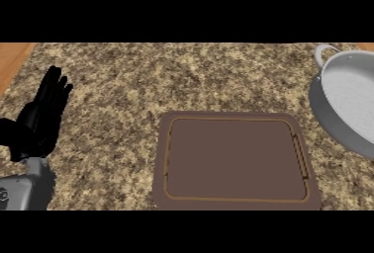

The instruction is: Pick the squash from the tray and place it in the pot

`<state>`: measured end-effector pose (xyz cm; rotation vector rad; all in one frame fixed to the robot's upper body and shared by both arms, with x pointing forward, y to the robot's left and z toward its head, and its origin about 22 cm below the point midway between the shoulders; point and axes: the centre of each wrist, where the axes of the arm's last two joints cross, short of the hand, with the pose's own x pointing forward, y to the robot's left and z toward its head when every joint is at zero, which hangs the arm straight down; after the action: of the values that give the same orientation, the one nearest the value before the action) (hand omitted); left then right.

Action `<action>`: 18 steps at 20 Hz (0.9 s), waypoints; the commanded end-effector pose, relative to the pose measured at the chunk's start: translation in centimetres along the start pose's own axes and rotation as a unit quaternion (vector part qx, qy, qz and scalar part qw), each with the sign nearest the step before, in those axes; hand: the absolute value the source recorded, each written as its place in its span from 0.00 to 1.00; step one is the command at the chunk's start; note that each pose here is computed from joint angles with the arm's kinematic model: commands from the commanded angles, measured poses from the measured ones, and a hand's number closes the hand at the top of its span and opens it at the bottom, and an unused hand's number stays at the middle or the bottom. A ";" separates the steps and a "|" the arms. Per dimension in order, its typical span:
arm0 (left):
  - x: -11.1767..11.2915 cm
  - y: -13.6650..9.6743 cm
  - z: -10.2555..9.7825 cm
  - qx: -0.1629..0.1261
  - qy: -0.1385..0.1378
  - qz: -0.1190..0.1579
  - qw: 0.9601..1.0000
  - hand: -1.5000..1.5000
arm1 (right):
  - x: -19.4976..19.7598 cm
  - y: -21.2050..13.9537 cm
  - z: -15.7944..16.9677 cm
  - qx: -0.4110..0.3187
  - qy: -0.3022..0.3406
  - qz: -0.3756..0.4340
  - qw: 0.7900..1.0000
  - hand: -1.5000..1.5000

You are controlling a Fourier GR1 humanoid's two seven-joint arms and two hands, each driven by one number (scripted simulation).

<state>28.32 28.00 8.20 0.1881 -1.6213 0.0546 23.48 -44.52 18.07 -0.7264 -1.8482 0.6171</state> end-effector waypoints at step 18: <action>1.5 -0.8 -1.3 -0.011 -0.007 0.003 1.000 0.50 | -11.4 9.8 -6.1 0.083 0.097 0.049 0.991 0.00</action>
<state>29.36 27.19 8.82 0.1673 -1.6286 0.0395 33.39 -46.60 8.39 -0.8864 -1.6047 0.7330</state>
